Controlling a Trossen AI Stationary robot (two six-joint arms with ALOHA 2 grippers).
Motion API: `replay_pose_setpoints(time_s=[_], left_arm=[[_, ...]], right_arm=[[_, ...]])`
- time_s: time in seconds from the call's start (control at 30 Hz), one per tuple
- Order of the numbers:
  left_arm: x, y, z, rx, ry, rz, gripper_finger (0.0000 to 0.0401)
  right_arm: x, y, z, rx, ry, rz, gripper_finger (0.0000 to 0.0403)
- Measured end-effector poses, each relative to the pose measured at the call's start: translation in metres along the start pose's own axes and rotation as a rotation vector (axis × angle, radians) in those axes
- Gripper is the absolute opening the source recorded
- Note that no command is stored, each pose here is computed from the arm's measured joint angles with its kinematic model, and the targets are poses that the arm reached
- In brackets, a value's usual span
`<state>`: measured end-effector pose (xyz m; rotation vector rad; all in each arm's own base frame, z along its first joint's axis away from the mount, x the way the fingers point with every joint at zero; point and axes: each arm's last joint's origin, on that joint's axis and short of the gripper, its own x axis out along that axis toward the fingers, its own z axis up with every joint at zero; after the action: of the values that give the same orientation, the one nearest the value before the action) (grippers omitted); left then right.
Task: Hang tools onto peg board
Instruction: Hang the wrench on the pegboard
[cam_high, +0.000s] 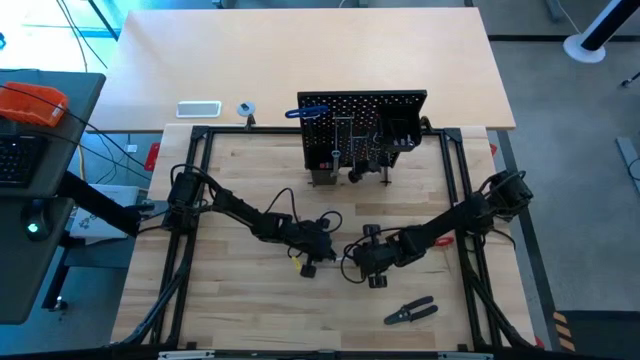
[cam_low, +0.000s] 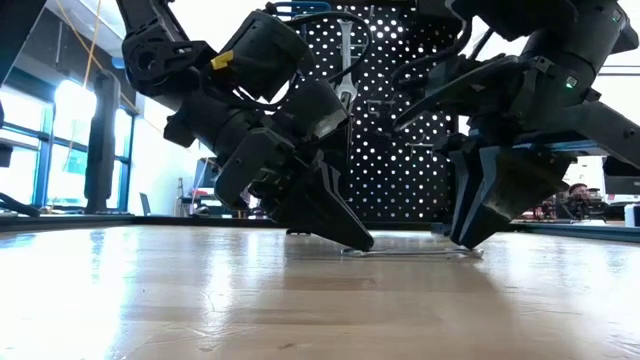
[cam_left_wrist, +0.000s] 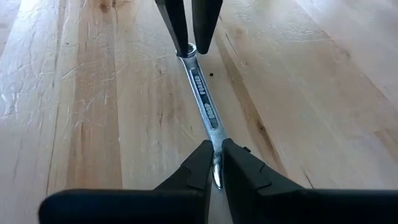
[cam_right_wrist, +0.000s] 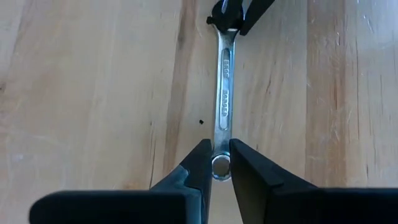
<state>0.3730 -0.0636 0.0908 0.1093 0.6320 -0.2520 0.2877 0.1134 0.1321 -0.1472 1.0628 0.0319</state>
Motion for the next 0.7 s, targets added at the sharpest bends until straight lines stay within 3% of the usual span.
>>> replay_pose_setpoints(time_s=[0.43, 0.7], left_arm=[[0.000, 0.000, 0.000, -0.010, -0.004, -0.015, 0.0025], [0.000, 0.000, 0.000, -0.010, -0.003, -0.016, 0.0025]], right_arm=[[-0.004, -0.008, -0.004, 0.031, 0.053, -0.057, 0.0051], [-0.028, -0.019, 0.004, 0.063, -0.028, -0.087, 0.0050]])
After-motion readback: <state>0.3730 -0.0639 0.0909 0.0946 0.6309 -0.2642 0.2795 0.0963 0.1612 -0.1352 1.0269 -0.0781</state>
